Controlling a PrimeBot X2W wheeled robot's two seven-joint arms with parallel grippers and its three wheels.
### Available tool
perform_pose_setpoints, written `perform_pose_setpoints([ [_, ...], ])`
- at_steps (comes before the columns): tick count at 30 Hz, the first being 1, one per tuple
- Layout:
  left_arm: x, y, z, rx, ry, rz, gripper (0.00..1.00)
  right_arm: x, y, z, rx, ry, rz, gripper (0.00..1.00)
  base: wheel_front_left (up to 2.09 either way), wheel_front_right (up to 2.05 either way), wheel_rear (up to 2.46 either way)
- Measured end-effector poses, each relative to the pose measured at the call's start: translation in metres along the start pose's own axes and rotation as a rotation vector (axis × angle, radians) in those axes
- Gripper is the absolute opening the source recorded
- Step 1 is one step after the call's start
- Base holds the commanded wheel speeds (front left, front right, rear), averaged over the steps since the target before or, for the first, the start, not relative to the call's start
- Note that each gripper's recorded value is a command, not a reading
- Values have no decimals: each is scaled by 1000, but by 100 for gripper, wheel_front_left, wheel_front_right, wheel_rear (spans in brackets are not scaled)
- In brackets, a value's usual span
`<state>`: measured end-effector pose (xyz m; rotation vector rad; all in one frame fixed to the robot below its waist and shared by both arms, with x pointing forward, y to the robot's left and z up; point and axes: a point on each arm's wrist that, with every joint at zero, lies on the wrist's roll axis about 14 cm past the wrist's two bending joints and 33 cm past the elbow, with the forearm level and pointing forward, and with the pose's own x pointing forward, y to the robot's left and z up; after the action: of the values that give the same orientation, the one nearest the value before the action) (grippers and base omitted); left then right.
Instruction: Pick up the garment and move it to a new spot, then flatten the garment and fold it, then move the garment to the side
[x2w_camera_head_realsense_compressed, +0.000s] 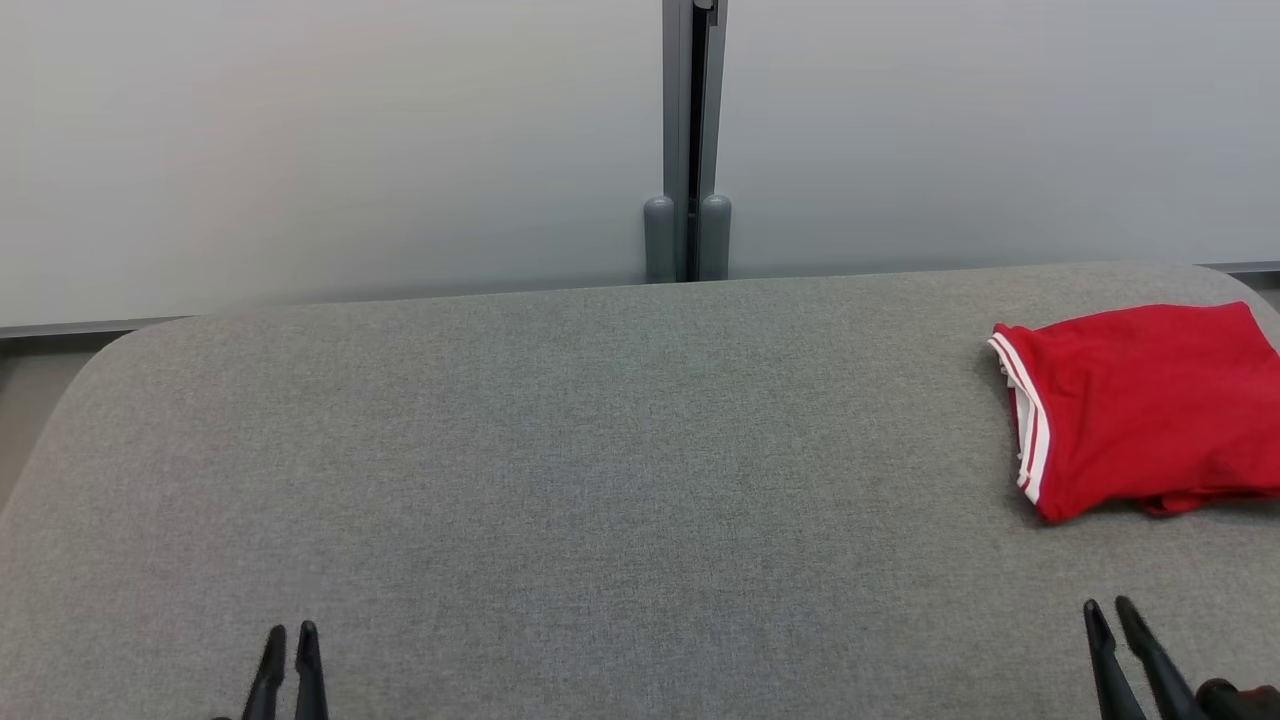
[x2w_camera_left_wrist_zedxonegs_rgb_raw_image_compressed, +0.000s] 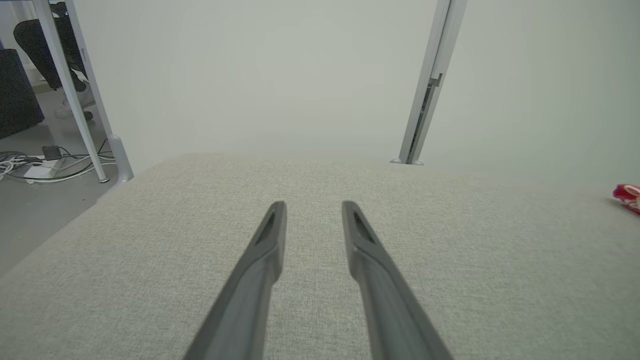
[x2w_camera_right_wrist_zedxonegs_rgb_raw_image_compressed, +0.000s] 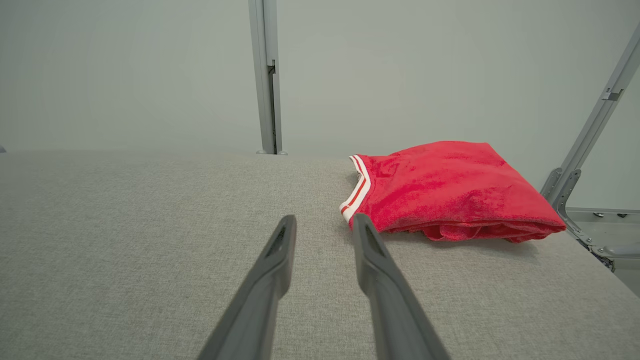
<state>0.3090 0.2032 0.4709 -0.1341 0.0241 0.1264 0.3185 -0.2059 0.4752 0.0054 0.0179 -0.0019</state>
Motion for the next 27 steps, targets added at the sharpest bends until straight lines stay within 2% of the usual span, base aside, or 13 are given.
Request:
perform_pose_setpoints([
  [5, -6, 0, -20, -24, 71, 12, 0, -6, 4, -19, 40, 63, -9, 0, 0, 0, 0],
  [27, 12, 4, -21, -411, 124, 60, 0, 11, -5, -12, 455, 57, -90, 0, 0, 0, 0],
])
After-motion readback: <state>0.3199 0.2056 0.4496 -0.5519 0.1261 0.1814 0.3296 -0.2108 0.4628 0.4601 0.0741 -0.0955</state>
